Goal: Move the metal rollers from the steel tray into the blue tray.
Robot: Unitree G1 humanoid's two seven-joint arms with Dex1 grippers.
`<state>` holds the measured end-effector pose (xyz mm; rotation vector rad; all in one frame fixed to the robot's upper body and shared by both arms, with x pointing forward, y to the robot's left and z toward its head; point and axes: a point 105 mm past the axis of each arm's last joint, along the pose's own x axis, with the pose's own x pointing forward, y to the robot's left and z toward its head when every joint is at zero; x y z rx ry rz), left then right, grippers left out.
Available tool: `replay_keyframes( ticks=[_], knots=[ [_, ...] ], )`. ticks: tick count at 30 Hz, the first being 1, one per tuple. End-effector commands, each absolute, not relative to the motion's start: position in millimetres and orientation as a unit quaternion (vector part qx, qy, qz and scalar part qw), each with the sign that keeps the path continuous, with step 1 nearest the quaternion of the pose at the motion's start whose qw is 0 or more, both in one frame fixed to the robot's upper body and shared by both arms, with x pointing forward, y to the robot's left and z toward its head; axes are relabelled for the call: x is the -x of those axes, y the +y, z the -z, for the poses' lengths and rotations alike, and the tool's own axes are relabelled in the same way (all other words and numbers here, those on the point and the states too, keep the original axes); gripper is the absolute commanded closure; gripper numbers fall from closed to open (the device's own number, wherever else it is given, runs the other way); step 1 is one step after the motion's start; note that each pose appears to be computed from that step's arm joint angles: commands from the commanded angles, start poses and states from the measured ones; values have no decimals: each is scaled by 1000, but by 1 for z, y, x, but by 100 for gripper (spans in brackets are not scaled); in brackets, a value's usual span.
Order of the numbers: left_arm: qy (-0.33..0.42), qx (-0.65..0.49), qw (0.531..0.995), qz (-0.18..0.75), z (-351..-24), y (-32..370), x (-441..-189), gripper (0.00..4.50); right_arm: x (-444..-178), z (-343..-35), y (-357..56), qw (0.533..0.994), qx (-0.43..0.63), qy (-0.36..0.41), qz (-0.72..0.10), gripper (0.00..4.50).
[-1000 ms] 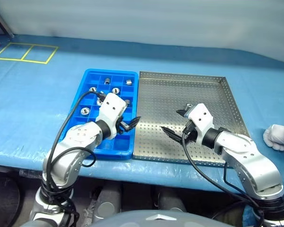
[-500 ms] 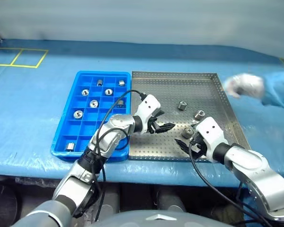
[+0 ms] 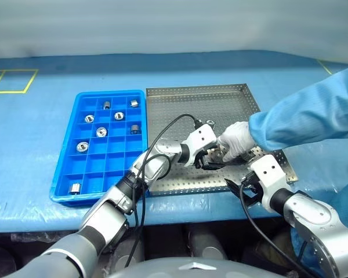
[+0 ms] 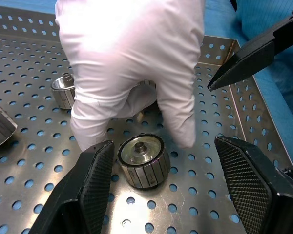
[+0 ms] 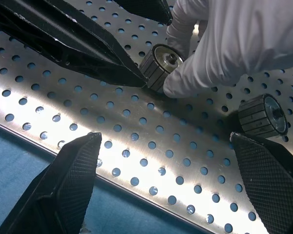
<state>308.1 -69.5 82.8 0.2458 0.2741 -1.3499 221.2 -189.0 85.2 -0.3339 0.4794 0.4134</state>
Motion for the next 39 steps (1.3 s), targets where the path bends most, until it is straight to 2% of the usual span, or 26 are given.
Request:
replay_keyframes(
  ticks=[1,7,13,17,21,23,25,28,31,39],
  knots=[
    [103,-113,768,622,-94,-71,-312,92,-223,-95,-189,942,171,212,-197,0],
    [100,-118,779,607,-95,-67,-316,92,-228,-95,-187,941,172,207,-206,0],
    [99,-116,835,529,-99,-42,-334,92,-232,-95,-183,941,172,201,-211,0],
    [101,-122,836,525,-99,-26,-324,92,-234,-94,-180,941,170,199,-214,0],
    [54,-125,841,524,-126,-23,-312,92,-237,-95,-179,941,171,196,-217,0],
    [39,-120,852,507,-138,-19,-314,92,-238,-96,-178,941,171,194,-218,0],
    [42,-134,876,462,-143,-12,-328,92,-240,-96,-175,940,171,191,-223,0],
    [68,-170,898,399,-137,-3,-349,92,-242,-97,-172,940,170,187,-229,0],
    [95,-213,901,366,-127,1,-361,92,-244,-97,-169,940,169,183,-231,0],
    [154,-272,867,389,-93,-9,-366,92,-242,-97,-163,942,165,178,-233,0]
  ],
)
